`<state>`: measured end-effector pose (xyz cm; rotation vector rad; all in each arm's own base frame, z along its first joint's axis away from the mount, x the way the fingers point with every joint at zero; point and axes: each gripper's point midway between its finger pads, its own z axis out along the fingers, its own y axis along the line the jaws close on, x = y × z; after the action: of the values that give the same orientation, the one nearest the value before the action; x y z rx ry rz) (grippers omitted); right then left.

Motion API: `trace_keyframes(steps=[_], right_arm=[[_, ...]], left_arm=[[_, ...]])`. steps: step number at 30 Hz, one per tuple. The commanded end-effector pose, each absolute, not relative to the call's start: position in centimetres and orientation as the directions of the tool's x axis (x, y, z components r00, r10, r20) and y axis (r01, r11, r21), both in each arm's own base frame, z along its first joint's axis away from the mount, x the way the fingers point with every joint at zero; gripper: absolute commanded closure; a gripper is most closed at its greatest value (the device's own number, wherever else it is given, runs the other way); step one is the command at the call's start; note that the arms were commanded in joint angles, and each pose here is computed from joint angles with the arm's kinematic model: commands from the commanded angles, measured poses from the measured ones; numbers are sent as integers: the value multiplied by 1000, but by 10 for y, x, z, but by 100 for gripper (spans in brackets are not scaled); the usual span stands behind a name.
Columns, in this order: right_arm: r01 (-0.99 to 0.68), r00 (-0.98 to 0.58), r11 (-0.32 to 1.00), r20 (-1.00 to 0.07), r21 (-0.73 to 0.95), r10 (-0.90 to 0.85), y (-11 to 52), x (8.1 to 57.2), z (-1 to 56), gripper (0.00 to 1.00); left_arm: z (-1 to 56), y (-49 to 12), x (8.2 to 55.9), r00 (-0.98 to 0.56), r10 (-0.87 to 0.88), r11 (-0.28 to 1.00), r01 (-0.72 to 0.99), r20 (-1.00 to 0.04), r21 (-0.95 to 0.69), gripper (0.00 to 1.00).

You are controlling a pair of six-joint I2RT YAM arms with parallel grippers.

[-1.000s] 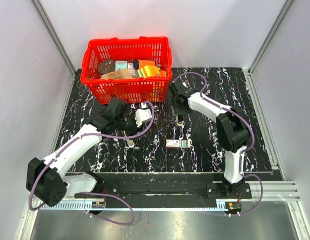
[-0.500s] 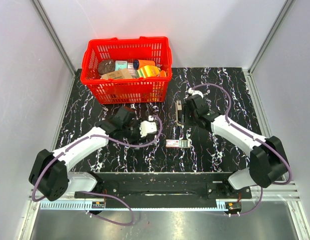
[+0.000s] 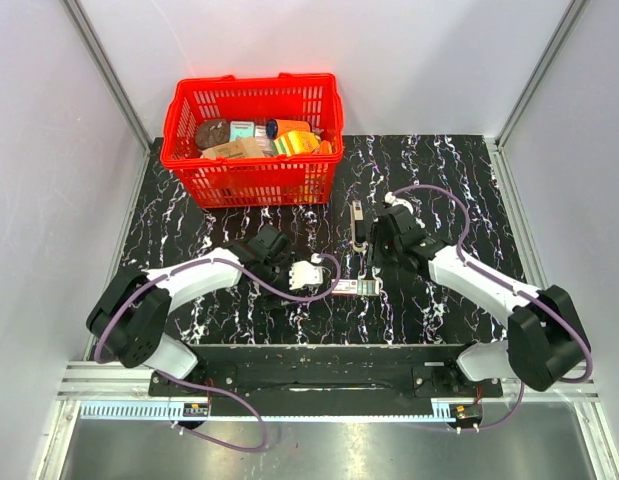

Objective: Unload the staples from the stapler

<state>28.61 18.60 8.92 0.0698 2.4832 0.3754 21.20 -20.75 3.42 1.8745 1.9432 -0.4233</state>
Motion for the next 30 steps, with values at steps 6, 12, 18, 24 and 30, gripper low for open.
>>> trace_keyframes(steps=[6, 12, 18, 24, 30], right_arm=[[-113, -756, 913, -631, 392, 177, 209, 297, 131, 59], [-120, -740, 915, -650, 384, 175, 205, 297, 140, 61], [-134, -731, 910, -659, 393, 177, 207, 297, 146, 79], [-137, -728, 908, -662, 396, 179, 207, 297, 149, 87], [-134, -727, 912, -664, 387, 175, 206, 297, 149, 87]], left_arm=[[34, -206, 235, 65, 904, 7, 986, -422, 169, 28], [21, -194, 236, 69, 929, -1, 983, -365, 183, 30], [12, -190, 239, 73, 939, -8, 981, -336, 191, 39], [7, -190, 236, 58, 941, 1, 985, -333, 175, 53], [6, -186, 231, 54, 948, -1, 986, -314, 167, 55]])
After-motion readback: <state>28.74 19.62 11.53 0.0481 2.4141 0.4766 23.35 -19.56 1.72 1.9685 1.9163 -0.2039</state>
